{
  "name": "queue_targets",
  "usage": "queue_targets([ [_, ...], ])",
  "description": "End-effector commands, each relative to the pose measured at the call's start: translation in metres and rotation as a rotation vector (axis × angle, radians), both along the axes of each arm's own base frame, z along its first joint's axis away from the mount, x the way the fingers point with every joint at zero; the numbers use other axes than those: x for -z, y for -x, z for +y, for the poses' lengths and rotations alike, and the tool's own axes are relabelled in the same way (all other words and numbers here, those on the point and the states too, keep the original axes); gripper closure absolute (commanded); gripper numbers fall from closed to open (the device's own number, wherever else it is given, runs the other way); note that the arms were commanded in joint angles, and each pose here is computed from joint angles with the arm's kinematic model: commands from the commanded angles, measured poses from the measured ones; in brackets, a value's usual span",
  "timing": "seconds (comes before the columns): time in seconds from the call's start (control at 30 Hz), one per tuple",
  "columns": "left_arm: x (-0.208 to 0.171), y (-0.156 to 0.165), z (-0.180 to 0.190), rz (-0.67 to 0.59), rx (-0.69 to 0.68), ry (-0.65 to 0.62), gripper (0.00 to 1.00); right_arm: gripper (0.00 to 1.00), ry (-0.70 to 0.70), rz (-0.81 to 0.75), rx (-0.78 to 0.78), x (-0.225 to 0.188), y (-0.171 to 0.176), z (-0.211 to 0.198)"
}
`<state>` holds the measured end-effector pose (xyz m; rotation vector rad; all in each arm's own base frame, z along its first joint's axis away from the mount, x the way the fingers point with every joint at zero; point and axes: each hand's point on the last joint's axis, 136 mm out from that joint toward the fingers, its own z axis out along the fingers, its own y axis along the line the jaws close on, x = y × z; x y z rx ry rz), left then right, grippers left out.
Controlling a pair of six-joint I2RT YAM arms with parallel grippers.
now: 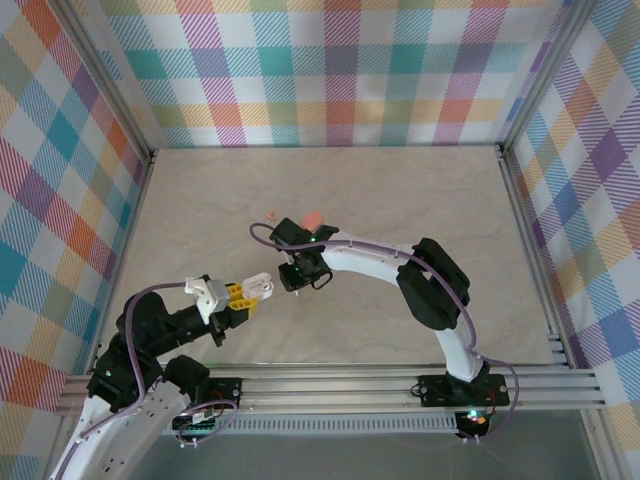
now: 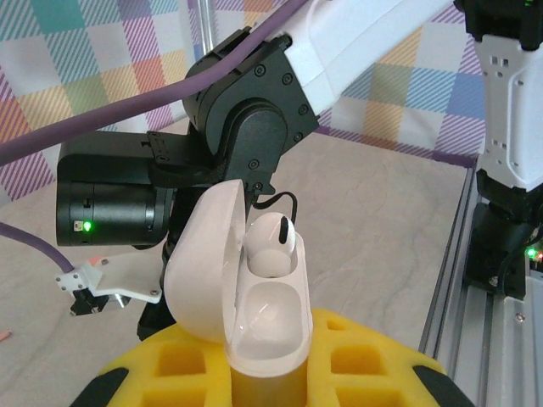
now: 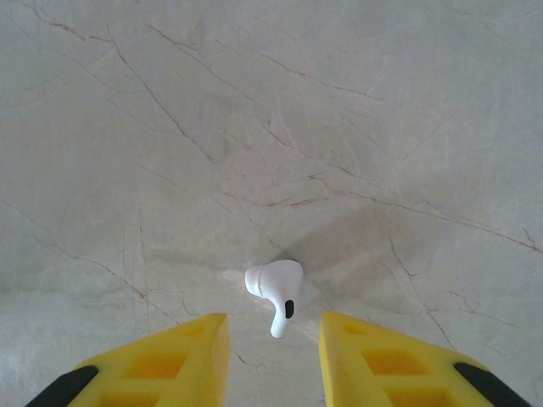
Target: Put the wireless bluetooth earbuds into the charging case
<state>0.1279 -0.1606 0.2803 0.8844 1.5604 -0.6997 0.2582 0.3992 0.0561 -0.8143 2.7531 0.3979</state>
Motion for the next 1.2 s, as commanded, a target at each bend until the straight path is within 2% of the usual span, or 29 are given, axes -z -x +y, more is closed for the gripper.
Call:
queue_targets([
  [0.0, -0.011, 0.002, -0.002, -0.041, 0.024, 0.0, 1.0, 0.67, 0.058, 0.015, -0.025, 0.016, 0.005, -0.006],
  [0.27, -0.007, 0.0, -0.003, -0.02, 0.021, -0.003, 1.0, 0.7, 0.058, 0.049, -0.058, 0.028, 0.01, 0.004],
  [0.4, -0.007, -0.001, -0.003, -0.017, 0.02, -0.001, 1.0, 0.7, 0.101, 0.03, -0.047, 0.034, 0.006, -0.004],
  [0.83, -0.005, -0.002, -0.007, -0.005, 0.037, 0.0, 1.0, 0.65, 0.121, -0.029, 0.137, 0.017, -0.034, -0.049],
  [1.0, -0.005, -0.002, -0.005, -0.009, 0.028, -0.011, 1.0, 0.65, 0.061, -0.066, 0.109, -0.005, -0.037, -0.042],
  [1.17, -0.004, -0.001, -0.001, -0.017, 0.011, -0.024, 1.0, 0.72, -0.111, -0.009, 0.05, -0.015, -0.012, -0.011],
])
